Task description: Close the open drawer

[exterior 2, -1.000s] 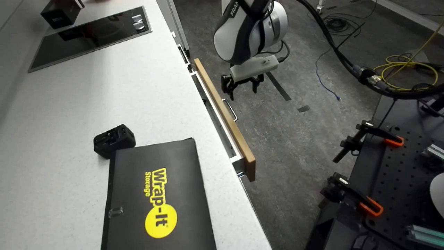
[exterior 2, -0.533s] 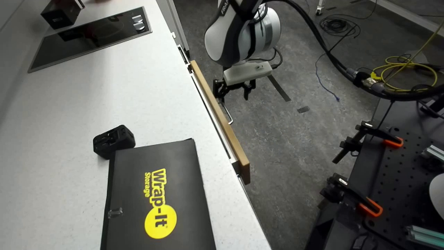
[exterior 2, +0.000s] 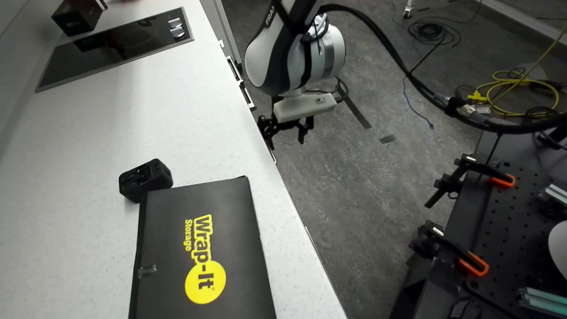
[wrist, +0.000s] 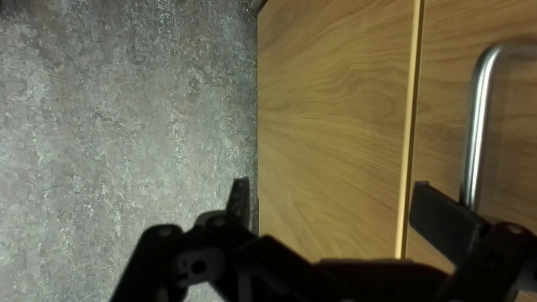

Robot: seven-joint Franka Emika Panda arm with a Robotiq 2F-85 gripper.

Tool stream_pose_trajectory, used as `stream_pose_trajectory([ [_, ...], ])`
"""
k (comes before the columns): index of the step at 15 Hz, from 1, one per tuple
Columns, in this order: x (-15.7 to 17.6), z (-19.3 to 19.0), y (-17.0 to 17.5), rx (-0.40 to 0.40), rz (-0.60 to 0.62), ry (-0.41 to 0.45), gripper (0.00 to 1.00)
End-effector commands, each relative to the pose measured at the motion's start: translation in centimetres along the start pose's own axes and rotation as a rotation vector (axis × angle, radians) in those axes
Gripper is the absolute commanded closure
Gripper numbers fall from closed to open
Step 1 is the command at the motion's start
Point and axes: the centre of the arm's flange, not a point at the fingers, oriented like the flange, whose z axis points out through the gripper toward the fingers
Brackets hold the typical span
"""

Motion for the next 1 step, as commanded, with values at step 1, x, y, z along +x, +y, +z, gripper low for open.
stream_pose_trajectory([
  [1, -0.02, -0.02, -0.07, 0.000, -0.001, 0.001, 0.00],
])
